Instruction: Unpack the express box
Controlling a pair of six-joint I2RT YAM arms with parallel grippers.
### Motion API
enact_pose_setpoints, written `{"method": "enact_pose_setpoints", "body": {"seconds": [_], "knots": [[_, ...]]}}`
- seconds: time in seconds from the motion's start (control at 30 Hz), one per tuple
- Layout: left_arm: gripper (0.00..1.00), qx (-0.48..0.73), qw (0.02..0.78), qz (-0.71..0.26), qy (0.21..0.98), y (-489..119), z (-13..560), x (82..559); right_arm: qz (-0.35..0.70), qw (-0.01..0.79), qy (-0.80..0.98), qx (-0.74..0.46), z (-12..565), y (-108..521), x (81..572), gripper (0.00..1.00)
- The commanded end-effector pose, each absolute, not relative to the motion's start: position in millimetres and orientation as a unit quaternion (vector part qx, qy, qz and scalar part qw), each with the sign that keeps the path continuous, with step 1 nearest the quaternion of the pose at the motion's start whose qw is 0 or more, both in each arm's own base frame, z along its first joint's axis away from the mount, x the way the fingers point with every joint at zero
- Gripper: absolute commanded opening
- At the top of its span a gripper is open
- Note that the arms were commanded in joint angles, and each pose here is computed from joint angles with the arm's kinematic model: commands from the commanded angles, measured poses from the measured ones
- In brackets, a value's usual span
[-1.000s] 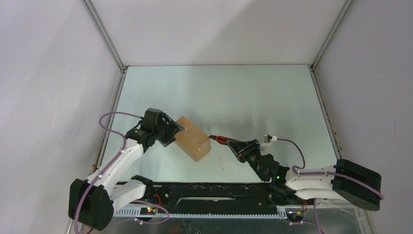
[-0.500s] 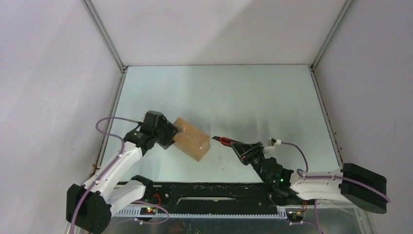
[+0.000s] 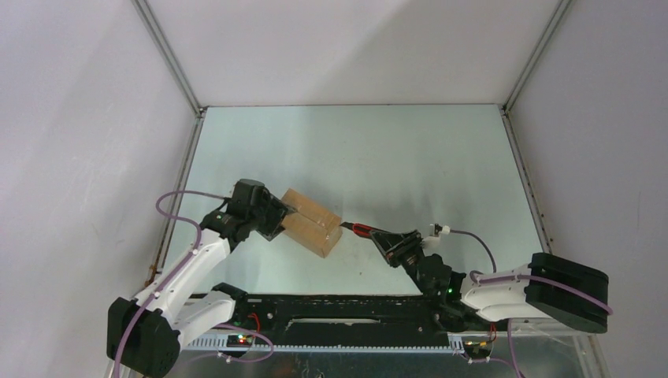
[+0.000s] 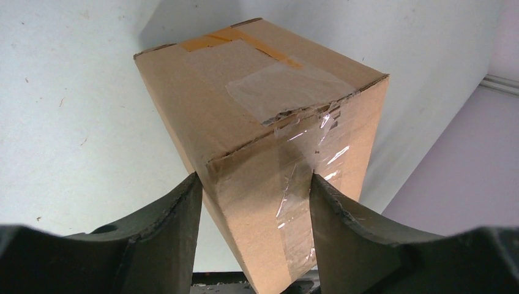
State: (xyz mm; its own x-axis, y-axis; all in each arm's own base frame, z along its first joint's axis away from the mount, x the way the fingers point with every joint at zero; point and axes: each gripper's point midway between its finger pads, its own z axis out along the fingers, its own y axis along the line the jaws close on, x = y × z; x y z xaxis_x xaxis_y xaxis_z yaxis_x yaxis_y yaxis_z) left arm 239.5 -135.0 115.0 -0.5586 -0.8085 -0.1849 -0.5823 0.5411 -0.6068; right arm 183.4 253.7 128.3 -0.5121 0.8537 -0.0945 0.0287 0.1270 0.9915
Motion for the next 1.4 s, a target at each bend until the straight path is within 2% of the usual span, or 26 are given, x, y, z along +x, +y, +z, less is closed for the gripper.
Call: {"method": "enact_pose_setpoints", "body": {"seconds": [0.0, 0.53, 1.07, 1.37], "knots": [[0.00, -0.413, 0.236, -0.276, 0.835, -142, 126, 244, 0.612, 0.361, 0.608, 0.355, 157, 253, 188, 0.00], [0.00, -0.423, 0.202, -0.318, 0.824, -157, 126, 240, 0.640, 0.339, 0.597, 0.347, 155, 263, 187, 0.00], [0.00, -0.424, 0.173, -0.363, 0.811, -176, 139, 245, 0.670, 0.311, 0.613, 0.281, 170, 298, 169, 0.00], [0.00, -0.491, 0.220, -0.352, 0.766, -154, 143, 250, 0.655, 0.309, 0.634, 0.273, 163, 305, 163, 0.00]]}}
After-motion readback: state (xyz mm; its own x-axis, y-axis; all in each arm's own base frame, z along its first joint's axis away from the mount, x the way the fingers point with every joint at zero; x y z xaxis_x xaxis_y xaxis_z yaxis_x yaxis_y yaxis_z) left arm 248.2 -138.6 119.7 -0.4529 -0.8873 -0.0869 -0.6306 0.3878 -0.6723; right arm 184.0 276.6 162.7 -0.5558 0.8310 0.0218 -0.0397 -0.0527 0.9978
